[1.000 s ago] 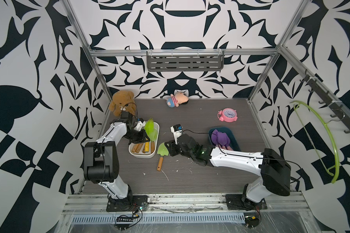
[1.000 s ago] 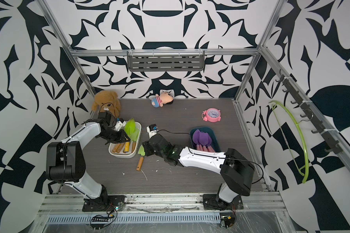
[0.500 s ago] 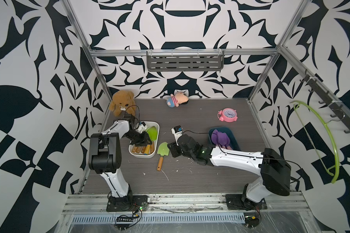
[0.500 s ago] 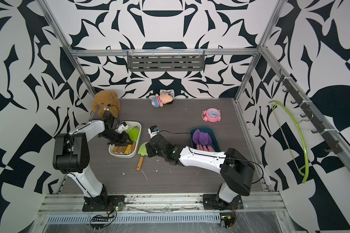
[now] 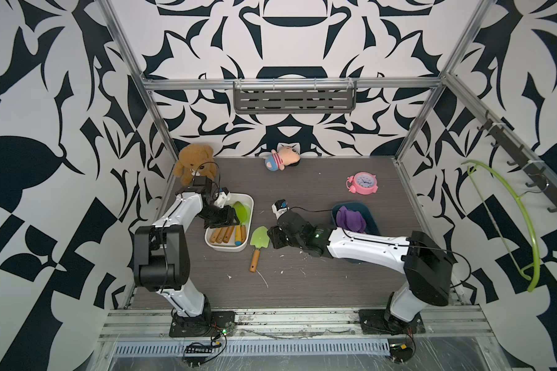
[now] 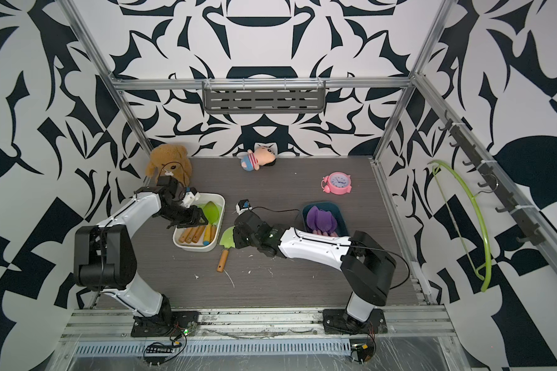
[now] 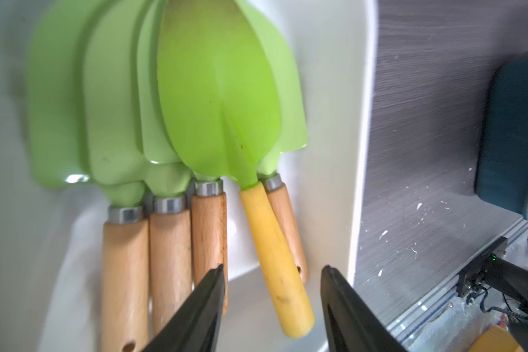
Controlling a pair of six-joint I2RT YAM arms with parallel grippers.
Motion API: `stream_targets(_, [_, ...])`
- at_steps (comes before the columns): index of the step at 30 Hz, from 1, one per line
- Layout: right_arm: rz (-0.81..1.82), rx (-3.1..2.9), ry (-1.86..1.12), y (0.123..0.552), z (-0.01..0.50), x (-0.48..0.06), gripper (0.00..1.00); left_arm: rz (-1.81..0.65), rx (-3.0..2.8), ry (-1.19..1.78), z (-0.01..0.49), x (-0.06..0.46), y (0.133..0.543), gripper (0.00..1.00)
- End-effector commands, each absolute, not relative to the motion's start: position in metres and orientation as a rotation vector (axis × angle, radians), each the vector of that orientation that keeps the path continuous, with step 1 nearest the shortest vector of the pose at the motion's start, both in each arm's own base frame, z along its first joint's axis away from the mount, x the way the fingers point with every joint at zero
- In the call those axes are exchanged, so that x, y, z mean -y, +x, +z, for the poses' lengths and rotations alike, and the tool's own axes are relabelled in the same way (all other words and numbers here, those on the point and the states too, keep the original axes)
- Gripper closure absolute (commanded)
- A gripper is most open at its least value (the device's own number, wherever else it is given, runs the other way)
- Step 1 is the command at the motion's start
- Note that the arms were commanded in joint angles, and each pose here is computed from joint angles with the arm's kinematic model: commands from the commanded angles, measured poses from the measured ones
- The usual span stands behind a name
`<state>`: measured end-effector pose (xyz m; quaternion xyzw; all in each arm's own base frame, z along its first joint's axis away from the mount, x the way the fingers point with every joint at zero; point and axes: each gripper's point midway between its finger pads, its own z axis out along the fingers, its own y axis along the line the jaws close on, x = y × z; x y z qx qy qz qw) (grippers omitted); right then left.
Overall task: Sort the small shovels by color and place them into the storage box
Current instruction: Place the shovel in the storage box, then pick up the shovel from the center of the board.
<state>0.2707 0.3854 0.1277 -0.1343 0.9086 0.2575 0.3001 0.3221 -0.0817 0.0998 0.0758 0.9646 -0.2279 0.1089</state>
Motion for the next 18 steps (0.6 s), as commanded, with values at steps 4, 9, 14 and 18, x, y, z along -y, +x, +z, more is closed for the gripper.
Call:
stream_targets(4, [0.822,-2.608,-0.234,0.268,0.102,-0.402,0.67,-0.778,-2.713,0.313,0.121,0.096,0.306,0.43])
stream_targets(9, [0.859,-2.67,-0.176,0.262,0.083,-0.405,0.68,-0.787,-2.676,0.437,0.125,0.112,0.292,0.43])
stream_targets(14, [0.896,-2.731,-0.179,0.256,0.074,-0.415,0.68,-0.726,-2.678,0.586,0.121,0.127,0.283,0.43])
stream_targets(18, [0.938,-2.76,-0.137,0.244,0.07,-0.418,0.68,-0.684,-2.695,0.574,0.117,0.125,0.286,0.42])
